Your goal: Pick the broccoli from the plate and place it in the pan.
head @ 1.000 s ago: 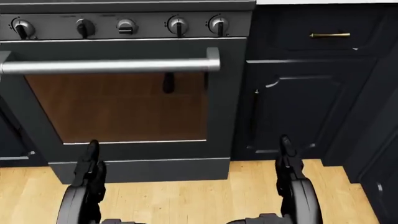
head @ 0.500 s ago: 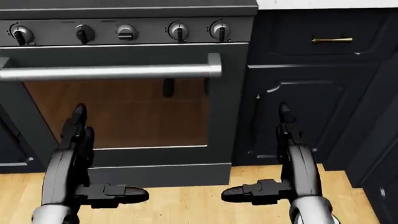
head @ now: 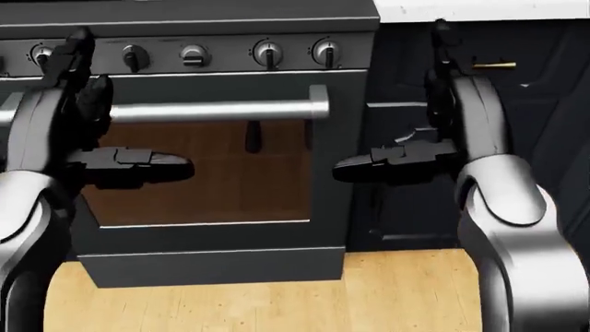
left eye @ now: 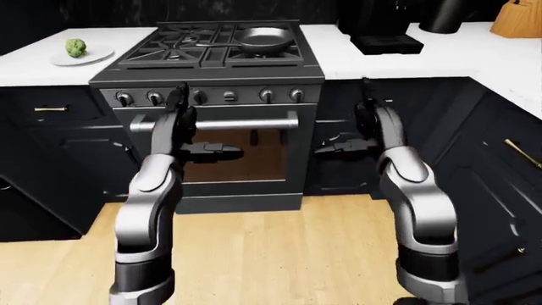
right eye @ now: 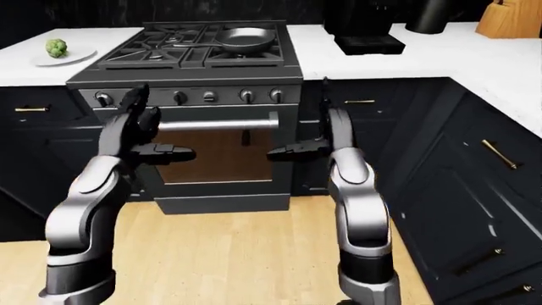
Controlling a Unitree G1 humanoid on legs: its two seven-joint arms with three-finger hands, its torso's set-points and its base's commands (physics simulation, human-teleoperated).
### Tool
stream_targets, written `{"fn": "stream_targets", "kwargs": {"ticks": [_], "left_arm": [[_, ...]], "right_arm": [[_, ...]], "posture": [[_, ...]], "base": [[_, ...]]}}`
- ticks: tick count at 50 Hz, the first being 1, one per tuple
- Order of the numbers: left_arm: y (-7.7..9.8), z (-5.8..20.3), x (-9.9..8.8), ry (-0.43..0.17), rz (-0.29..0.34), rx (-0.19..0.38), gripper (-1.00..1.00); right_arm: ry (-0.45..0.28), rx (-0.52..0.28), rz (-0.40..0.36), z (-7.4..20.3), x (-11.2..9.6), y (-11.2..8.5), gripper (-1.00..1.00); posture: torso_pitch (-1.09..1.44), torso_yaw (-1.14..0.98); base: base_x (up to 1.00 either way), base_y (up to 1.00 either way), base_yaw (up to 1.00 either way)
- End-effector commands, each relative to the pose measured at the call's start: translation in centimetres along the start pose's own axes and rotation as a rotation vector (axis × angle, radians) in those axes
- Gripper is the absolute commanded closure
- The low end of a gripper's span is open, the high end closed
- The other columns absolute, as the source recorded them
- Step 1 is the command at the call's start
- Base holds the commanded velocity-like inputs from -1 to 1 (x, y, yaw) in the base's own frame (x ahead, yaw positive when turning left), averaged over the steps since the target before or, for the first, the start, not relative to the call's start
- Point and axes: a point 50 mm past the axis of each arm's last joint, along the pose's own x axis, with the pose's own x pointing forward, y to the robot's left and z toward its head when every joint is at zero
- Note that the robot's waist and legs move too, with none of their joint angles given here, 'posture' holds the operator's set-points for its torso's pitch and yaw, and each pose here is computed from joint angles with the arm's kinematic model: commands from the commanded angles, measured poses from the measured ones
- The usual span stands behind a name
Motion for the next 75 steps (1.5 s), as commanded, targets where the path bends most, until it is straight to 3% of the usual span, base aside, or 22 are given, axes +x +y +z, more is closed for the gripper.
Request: {"fn": "stream_targets", "kwargs": {"ticks": [1,3,5,11,23,43,53,75], "left_arm": [[-0.1,2.5,-0.4,-0.088,0.002,0.008,-1.0],[-0.1,3.5,-0.8,-0.095,0.008,0.011,-1.0],[0.1,4.2,-1.1,-0.095,0.024,0.051,-1.0],[1.3,6.3,-1.9,-0.126,0.069,0.043,-1.0],[1.6,9.7,-3.4,-0.203,0.076,0.041,-1.0],[1.5,10.8,-4.0,-0.224,0.089,0.043,-1.0],[1.4,12.2,-4.7,-0.261,0.103,0.077,-1.0],[1.8,11.8,-4.3,-0.253,0.114,0.083,-1.0]], "right_arm": [[-0.074,0.012,-0.028,2.7,-0.9,-0.8,-1.0],[-0.079,0.007,-0.028,3.4,-1.6,-0.9,-1.0],[-0.101,0.022,-0.038,4.6,-1.9,-1.3,-1.0],[-0.146,0.022,-0.065,7.0,-3.3,-2.2,-1.0],[-0.214,0.024,-0.059,9.9,-5.1,-2.7,-1.0],[-0.215,0.024,-0.051,10.0,-5.2,-2.4,-1.0],[-0.236,0.01,-0.058,10.9,-5.7,-2.5,-1.0],[-0.229,0.009,-0.049,10.8,-5.6,-2.3,-1.0]], "posture": [[0.0,0.0],[0.0,0.0],[0.0,0.0],[0.0,0.0],[0.0,0.0],[0.0,0.0],[0.0,0.0],[0.0,0.0]], "base": [[0.0,0.0,0.0],[0.0,0.0,0.0],[0.0,0.0,0.0],[0.0,0.0,0.0],[0.0,0.0,0.0],[0.17,0.0,0.0],[0.18,0.0,0.0],[0.09,0.06,0.0]]}}
